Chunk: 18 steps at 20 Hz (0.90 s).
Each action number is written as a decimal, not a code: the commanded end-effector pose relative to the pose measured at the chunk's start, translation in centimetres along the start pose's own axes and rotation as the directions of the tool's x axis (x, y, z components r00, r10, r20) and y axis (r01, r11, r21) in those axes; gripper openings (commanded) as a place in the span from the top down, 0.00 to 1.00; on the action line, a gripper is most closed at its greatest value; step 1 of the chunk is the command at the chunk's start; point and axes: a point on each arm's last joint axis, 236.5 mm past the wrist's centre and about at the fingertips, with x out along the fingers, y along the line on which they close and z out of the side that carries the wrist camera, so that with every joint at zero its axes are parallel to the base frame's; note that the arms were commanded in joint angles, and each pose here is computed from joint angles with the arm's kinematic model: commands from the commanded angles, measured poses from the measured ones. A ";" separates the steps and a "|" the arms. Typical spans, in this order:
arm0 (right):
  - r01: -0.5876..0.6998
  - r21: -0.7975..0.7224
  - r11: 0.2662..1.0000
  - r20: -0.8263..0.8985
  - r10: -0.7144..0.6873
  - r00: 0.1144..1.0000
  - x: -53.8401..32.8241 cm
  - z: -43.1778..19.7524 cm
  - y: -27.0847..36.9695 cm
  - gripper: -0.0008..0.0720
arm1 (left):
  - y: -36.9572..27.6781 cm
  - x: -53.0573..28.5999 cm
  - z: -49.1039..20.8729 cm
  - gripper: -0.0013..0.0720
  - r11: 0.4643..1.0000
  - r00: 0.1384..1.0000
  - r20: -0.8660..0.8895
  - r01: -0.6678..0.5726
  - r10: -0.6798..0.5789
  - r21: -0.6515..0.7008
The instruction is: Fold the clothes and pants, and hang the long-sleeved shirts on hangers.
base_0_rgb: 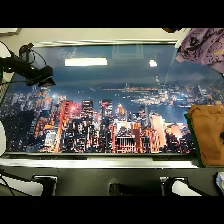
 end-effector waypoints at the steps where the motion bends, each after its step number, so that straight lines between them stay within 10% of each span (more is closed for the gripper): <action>1: -0.269 -0.128 0.954 0.159 0.288 0.944 -4.3 3.6 5.0 0.70 | -0.2 -1.0 0.0 0.96 1.000 1.000 0.023 -0.001 0.001 0.008; 6: -0.581 -0.625 0.522 0.278 0.844 0.459 -22.8 -0.3 18.9 0.95 | 1.0 -5.0 0.0 0.96 0.984 0.984 0.143 -0.123 0.105 0.130; 14: -0.381 -0.922 0.066 -0.062 0.948 0.314 -32.0 -24.5 26.6 0.94 | 2.9 -5.1 -7.2 0.96 0.977 0.956 0.273 -0.151 0.106 0.149; 18: -0.328 -0.945 -0.013 -0.114 0.950 0.291 -33.0 -28.4 26.5 0.94 | 2.7 -6.0 -7.9 0.96 0.977 0.955 0.280 -0.150 0.103 0.151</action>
